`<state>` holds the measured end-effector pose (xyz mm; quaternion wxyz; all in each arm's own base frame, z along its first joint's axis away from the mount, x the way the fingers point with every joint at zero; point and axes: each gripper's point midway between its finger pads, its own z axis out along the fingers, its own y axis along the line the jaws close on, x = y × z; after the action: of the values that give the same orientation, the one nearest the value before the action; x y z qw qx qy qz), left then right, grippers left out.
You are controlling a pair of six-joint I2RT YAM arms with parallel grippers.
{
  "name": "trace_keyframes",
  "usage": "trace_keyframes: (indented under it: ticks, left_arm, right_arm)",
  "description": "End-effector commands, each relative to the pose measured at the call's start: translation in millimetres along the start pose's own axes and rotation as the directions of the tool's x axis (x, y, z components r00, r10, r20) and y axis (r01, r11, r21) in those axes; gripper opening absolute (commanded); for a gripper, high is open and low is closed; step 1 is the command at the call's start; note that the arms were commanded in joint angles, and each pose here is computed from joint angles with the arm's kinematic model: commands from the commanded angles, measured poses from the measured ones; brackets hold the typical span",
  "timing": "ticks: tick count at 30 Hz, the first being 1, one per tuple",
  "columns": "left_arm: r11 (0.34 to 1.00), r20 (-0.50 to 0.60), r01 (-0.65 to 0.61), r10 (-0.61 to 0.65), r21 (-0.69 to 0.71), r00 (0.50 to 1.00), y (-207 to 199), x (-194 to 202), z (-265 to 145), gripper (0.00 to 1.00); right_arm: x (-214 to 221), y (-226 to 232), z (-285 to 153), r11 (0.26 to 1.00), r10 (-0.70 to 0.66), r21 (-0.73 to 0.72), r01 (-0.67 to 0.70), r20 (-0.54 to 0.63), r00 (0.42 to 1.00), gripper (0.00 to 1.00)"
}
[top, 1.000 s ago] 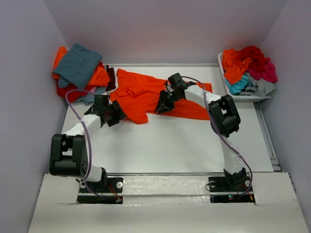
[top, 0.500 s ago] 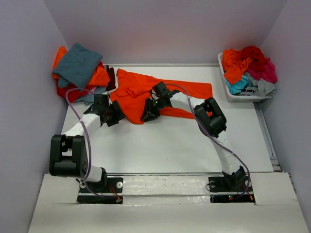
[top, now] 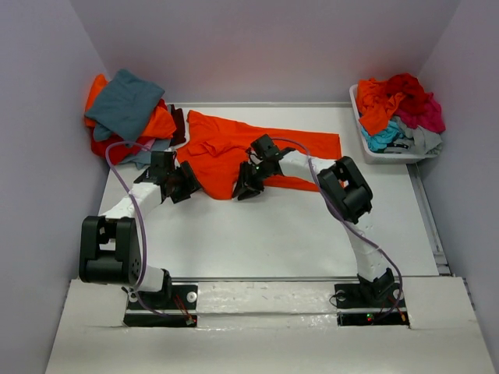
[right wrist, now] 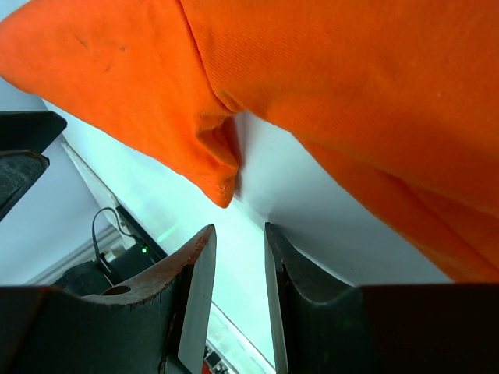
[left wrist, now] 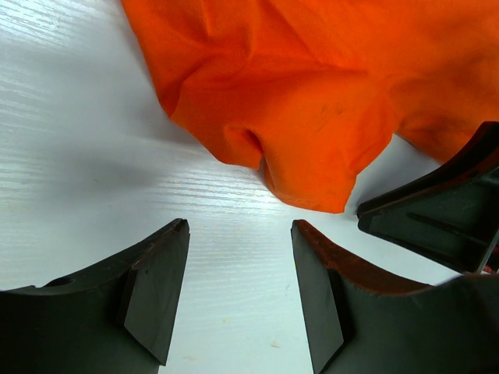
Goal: Fold and stack the t-shirts
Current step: Grap the side of the flattened tshirt closest away from the robot with both arms
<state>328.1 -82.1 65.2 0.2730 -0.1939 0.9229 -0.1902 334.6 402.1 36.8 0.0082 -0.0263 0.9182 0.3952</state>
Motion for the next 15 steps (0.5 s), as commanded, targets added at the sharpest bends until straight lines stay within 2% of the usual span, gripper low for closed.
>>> trace_keyframes:
  ticks: [1, 15]
  left_arm:
    - [0.999, 0.054, -0.029, 0.027, 0.020, 0.998, -7, -15, -9, 0.67]
    - [0.999, 0.046, -0.049, 0.048, 0.020, 0.998, -9, -16, -11, 0.67]
  right_arm:
    - [-11, 24, -16, 0.998, -0.040, -0.051, 0.043, 0.060, 0.997, 0.37]
    - [-27, 31, 3, 0.996, -0.038, -0.074, 0.043, 0.064, 0.997, 0.38]
